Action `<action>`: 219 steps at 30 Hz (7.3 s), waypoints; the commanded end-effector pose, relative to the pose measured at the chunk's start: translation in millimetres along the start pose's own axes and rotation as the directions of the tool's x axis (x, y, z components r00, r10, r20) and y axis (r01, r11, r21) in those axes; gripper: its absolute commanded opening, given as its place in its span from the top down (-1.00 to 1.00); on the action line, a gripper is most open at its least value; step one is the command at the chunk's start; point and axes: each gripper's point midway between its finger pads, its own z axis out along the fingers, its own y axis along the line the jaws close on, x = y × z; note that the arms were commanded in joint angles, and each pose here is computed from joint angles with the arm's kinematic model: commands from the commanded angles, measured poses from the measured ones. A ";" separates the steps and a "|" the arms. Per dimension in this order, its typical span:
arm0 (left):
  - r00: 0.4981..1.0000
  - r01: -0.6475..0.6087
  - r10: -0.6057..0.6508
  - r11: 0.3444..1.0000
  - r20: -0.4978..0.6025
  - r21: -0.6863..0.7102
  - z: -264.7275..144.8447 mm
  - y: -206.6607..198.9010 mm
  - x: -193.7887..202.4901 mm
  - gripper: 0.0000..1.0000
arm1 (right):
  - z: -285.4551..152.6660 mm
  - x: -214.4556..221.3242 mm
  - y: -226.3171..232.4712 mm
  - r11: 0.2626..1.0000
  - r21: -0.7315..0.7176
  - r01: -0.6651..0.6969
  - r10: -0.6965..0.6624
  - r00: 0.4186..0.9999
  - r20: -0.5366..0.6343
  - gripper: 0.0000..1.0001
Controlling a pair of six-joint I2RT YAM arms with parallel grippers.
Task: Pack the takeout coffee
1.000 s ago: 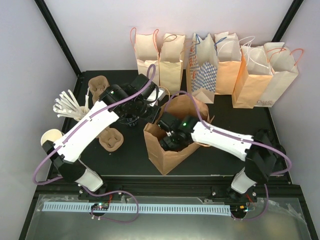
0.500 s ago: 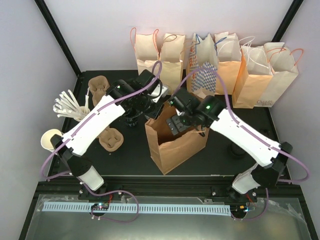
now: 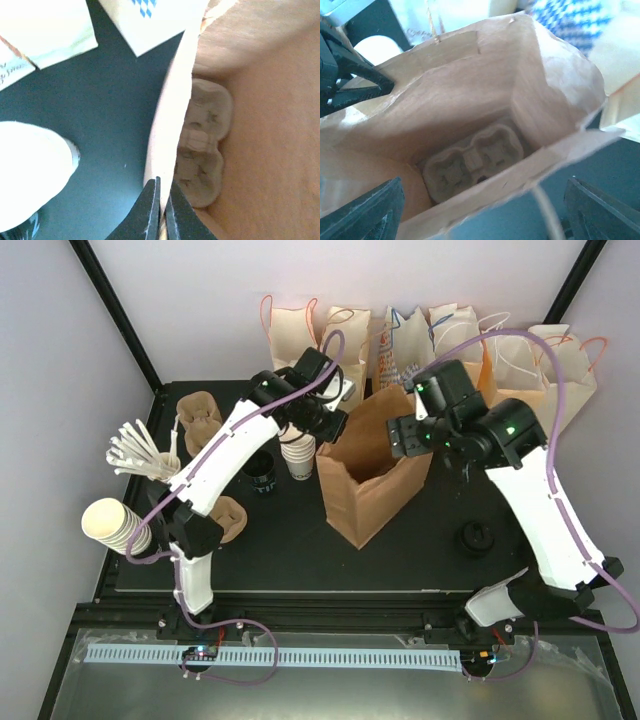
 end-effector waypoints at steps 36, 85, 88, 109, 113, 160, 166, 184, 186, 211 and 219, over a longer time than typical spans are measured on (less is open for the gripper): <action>0.808 0.575 -0.584 0.811 0.084 0.109 -68.6 119.0 29.5 -0.76 | -70.3 -7.3 -34.4 0.985 -0.076 -0.156 0.171 0.949 0.263 -0.71; 0.755 0.651 -0.655 0.753 -0.022 -0.092 -17.5 164.2 33.8 0.97 | -67.1 21.0 -37.1 0.975 -0.108 -0.192 0.215 0.937 0.277 -0.60; 0.760 0.646 -0.650 0.758 -0.016 -0.088 -28.0 160.4 34.4 0.96 | -64.1 22.8 -32.6 0.973 -0.132 -0.190 0.220 0.937 0.270 -0.60; 0.803 0.597 -0.596 0.802 -0.029 0.038 -122.0 89.6 101.3 0.88 | -22.1 67.7 -10.1 0.945 -0.234 -0.229 0.264 0.955 0.132 -0.63; 0.784 0.618 -0.615 0.786 -0.080 0.022 -108.1 76.7 160.5 0.87 | -3.7 96.4 -8.7 0.920 -0.245 -0.305 0.330 0.941 0.071 -0.63; 0.930 0.352 -0.362 0.927 -0.060 -0.130 37.7 20.7 178.1 0.83 | 155.1 275.6 -177.9 0.508 0.479 -0.716 0.851 0.505 -0.148 -0.76; 0.929 0.350 -0.363 0.925 -0.069 -0.149 39.2 23.1 179.8 0.82 | 153.4 279.8 -189.6 0.498 0.536 -0.681 0.846 0.516 -0.131 -0.75; 0.915 0.394 -0.395 0.919 -0.085 -0.021 46.9 6.3 188.2 0.81 | 139.9 289.6 -189.3 0.463 0.574 -0.675 0.860 0.499 -0.106 -0.74; 0.911 0.403 -0.403 0.915 -0.090 -0.025 48.4 8.3 192.8 0.81 | 136.5 291.4 -194.3 0.444 0.603 -0.663 0.862 0.499 -0.086 -0.72; 0.903 0.427 -0.427 0.904 -0.055 -0.015 32.5 15.8 187.1 0.03 | 152.8 299.9 -189.3 0.431 0.595 -0.678 0.880 0.461 -0.112 -0.46; 0.913 0.408 -0.408 0.913 -0.005 0.006 8.3 12.7 169.8 -0.07 | 143.1 293.1 -189.1 0.443 0.590 -0.675 0.873 0.475 -0.111 -0.31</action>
